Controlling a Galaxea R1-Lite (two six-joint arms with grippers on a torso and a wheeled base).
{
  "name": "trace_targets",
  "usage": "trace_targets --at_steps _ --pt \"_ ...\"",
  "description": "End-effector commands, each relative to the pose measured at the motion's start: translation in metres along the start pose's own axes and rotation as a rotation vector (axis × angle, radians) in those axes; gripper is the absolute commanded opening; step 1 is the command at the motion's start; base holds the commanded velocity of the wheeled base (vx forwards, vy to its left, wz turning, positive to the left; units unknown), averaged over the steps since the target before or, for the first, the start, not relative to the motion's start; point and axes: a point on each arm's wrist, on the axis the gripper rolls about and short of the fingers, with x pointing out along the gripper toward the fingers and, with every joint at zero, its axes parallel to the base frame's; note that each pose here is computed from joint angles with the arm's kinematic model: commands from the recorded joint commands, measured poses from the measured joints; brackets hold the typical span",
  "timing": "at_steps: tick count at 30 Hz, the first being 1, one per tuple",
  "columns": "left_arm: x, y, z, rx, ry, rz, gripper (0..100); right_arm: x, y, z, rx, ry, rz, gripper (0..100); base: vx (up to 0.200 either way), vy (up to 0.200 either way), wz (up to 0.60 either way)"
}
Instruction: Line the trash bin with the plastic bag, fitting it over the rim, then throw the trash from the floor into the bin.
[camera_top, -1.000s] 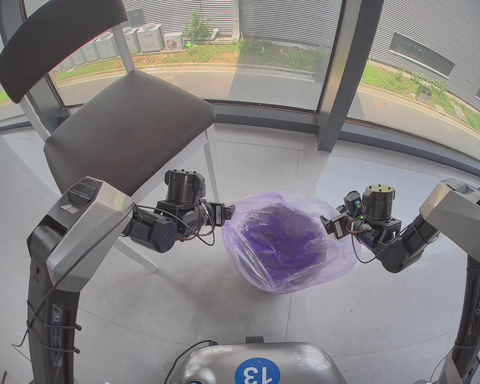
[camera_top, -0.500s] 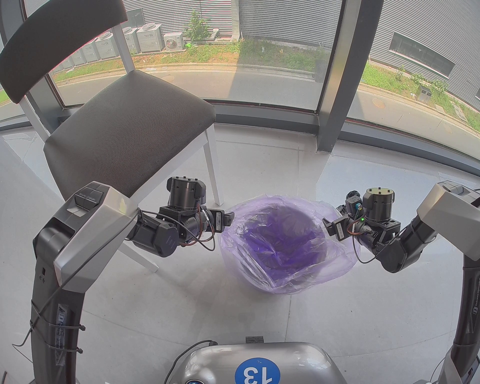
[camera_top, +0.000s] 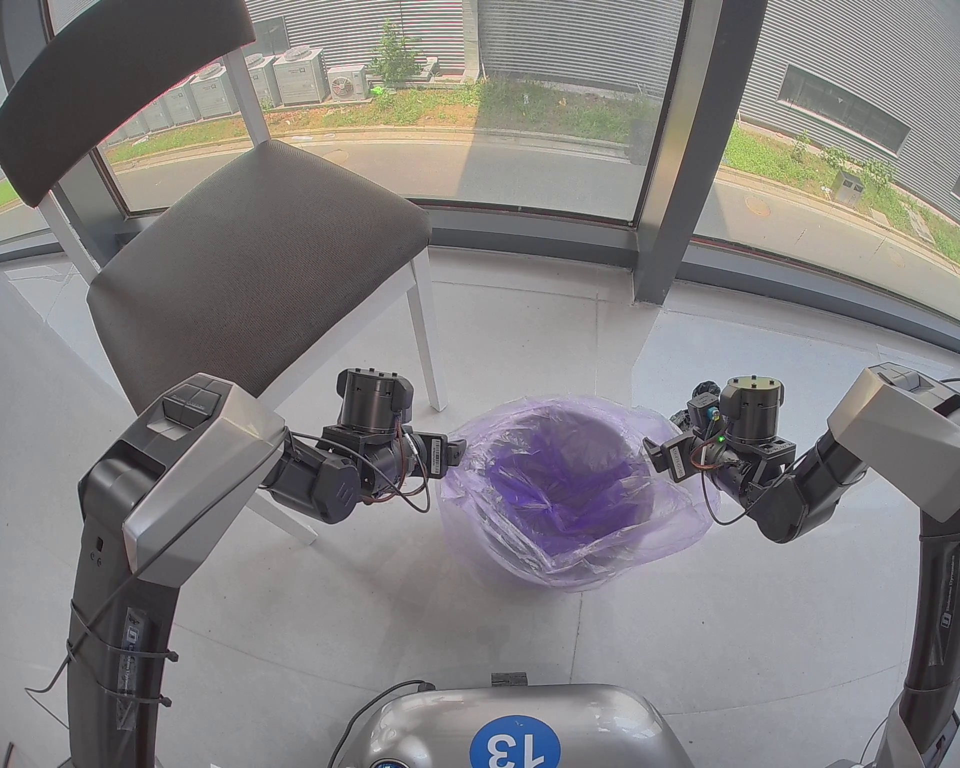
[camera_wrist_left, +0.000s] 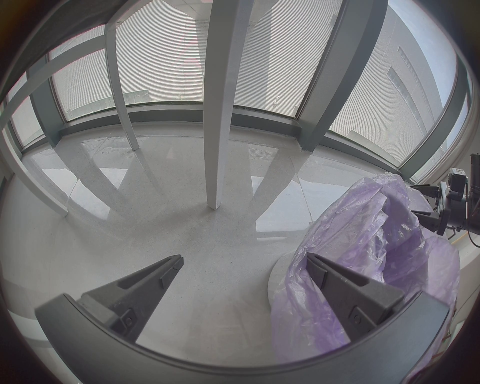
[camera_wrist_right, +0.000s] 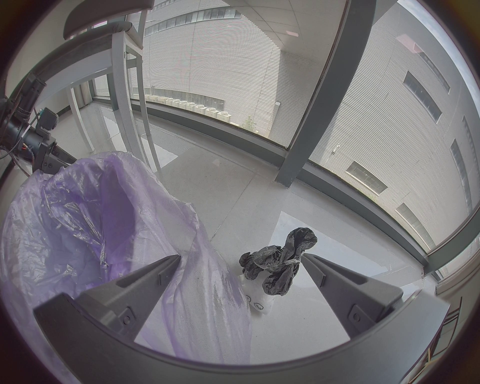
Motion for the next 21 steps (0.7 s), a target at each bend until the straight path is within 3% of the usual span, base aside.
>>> trace_targets --at_steps 1,5,12,21 --pt "-0.018 0.001 0.013 -0.007 -0.025 0.004 100 -0.020 -0.006 0.016 0.002 -0.031 0.000 100 0.000 0.000 0.00" --pt "-0.038 0.001 0.023 -0.011 -0.038 0.001 100 -0.037 -0.009 0.021 0.001 -0.030 0.002 100 0.000 0.000 0.00" --pt "-0.058 -0.004 0.019 0.004 -0.010 -0.010 100 -0.055 -0.011 0.021 -0.002 -0.023 0.011 100 0.000 0.000 0.00" --pt "-0.063 -0.012 -0.012 0.029 0.083 -0.023 100 -0.084 -0.013 -0.003 -0.020 0.076 0.029 100 0.000 0.000 0.00"
